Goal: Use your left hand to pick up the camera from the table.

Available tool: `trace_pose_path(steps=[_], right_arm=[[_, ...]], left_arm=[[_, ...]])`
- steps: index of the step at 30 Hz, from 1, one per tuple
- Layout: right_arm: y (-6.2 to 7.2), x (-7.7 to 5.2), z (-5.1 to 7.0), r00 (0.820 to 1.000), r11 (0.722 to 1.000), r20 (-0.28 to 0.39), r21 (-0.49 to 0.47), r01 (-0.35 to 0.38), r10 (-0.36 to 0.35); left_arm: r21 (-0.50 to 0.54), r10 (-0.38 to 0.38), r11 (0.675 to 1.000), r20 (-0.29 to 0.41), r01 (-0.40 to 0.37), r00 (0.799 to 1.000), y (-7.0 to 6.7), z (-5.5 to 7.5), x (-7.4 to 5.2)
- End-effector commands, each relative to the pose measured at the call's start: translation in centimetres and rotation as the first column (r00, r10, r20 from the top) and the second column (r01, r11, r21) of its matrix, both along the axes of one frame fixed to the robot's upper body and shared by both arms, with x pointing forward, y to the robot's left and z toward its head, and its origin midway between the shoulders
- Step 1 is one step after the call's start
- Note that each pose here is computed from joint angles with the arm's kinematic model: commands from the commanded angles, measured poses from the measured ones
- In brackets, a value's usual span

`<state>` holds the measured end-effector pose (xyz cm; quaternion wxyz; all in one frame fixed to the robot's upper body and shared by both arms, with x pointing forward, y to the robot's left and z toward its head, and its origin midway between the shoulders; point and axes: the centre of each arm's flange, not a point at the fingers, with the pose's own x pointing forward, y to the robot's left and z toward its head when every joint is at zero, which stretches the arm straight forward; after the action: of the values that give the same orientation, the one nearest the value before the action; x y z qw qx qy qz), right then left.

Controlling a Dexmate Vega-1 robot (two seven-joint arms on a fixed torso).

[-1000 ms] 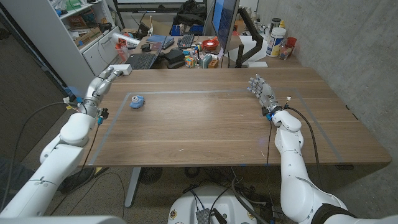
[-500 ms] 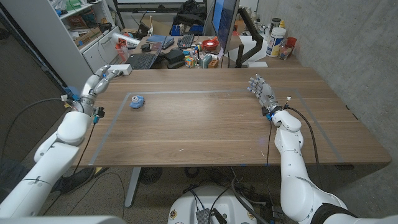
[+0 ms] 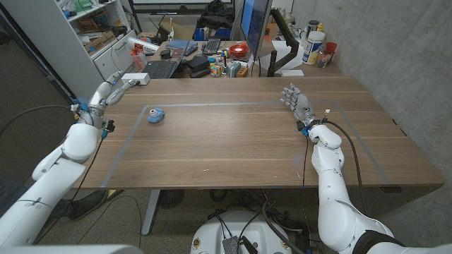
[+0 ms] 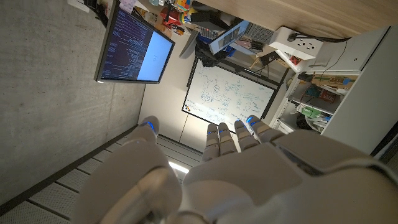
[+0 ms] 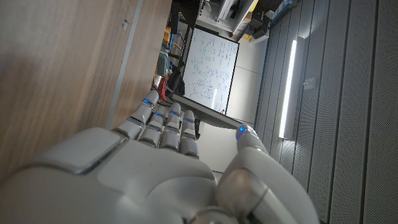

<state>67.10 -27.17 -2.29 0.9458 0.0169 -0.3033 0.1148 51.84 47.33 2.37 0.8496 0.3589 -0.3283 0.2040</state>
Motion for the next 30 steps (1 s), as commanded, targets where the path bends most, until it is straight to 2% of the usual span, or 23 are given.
trace_pose_path(steps=[1,13,23,30], right_arm=[[0.1,0.0,-0.2,1.000,1.000,-0.003,0.008,0.006,-0.006],[0.3,0.0,-0.1,1.000,1.000,0.001,0.008,0.008,-0.008],[0.3,-0.2,-0.1,1.000,1.000,0.007,0.015,0.013,-0.013],[0.1,-0.3,-0.1,1.000,1.000,0.007,0.014,0.018,-0.018]], left_arm=[[0.121,0.078,0.990,0.003,-0.077,0.997,0.1,1.6,-0.1],[0.220,0.162,0.963,-0.006,-0.157,0.987,0.3,2.3,-0.2],[0.287,0.234,0.932,-0.006,-0.223,0.972,0.4,3.5,-0.9],[0.314,0.282,0.913,-0.022,-0.261,0.959,0.8,3.8,-1.1]])
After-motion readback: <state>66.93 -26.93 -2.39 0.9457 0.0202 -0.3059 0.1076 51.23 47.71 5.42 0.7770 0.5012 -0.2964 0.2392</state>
